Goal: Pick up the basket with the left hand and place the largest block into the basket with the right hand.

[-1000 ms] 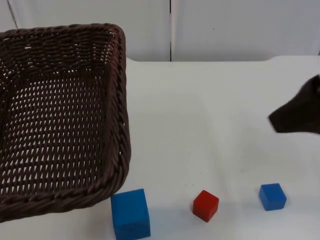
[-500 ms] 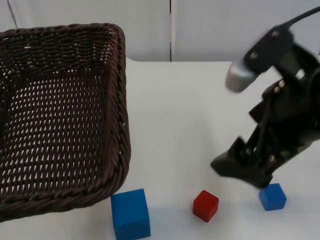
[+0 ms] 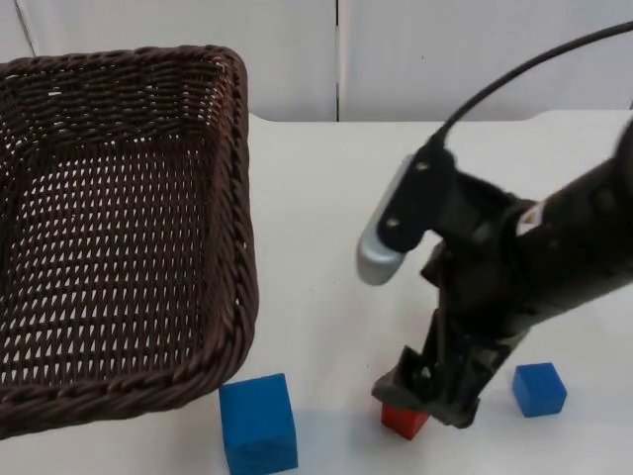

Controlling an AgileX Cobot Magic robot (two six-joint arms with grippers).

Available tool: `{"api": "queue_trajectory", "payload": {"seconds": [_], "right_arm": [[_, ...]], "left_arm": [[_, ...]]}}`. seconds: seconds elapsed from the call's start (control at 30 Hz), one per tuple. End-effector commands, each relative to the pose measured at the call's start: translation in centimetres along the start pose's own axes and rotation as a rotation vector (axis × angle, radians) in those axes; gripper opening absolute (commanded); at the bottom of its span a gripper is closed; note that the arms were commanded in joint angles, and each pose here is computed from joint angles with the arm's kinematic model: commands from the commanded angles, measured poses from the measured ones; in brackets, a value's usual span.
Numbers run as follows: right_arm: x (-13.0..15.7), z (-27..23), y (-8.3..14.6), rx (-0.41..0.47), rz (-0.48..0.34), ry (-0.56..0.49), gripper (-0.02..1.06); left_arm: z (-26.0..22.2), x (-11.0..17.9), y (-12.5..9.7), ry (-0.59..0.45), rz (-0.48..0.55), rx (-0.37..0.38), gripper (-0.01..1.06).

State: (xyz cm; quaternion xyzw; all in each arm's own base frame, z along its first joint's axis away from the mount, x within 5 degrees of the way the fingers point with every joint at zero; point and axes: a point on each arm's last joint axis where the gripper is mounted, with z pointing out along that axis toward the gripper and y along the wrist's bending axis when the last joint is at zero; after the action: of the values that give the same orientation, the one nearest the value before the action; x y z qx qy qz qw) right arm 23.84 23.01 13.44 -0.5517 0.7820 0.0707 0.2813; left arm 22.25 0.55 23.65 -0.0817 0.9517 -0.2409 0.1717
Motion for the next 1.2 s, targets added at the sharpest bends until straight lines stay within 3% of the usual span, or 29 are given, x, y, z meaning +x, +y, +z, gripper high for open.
{"api": "queue_trajectory", "payload": {"seconds": [0.0,0.17,0.23,0.33,0.67,0.97,1.17], "right_arm": [[-0.4,0.6,0.2,-0.037,-0.045,0.017,1.05],[-1.5,1.7,0.5,-0.145,-0.105,0.017,1.05],[-2.4,2.1,0.9,-0.242,-0.136,-0.038,1.05],[-2.9,2.3,1.1,-0.303,-0.123,-0.118,1.05],[-3.1,2.8,1.6,-0.331,-0.239,-0.193,1.05],[-2.0,4.5,2.3,-0.39,-0.274,-0.162,1.05],[-2.2,4.7,2.5,-0.392,-0.331,-0.207,1.05]], "left_arm": [[-0.3,-0.1,-0.4,-0.022,-0.018,0.03,0.0],[-0.3,-0.1,-0.4,-0.022,-0.018,0.03,0.0],[-0.3,-0.1,-0.4,-0.022,-0.018,0.03,0.0],[-0.3,-0.1,-0.4,-0.022,-0.018,0.03,0.0],[-0.3,-0.1,-0.4,-0.023,-0.015,0.027,0.0],[-0.3,-0.1,-0.3,-0.027,-0.015,0.026,0.0],[-0.3,-0.2,-0.3,-0.034,-0.016,0.023,0.0]]}}
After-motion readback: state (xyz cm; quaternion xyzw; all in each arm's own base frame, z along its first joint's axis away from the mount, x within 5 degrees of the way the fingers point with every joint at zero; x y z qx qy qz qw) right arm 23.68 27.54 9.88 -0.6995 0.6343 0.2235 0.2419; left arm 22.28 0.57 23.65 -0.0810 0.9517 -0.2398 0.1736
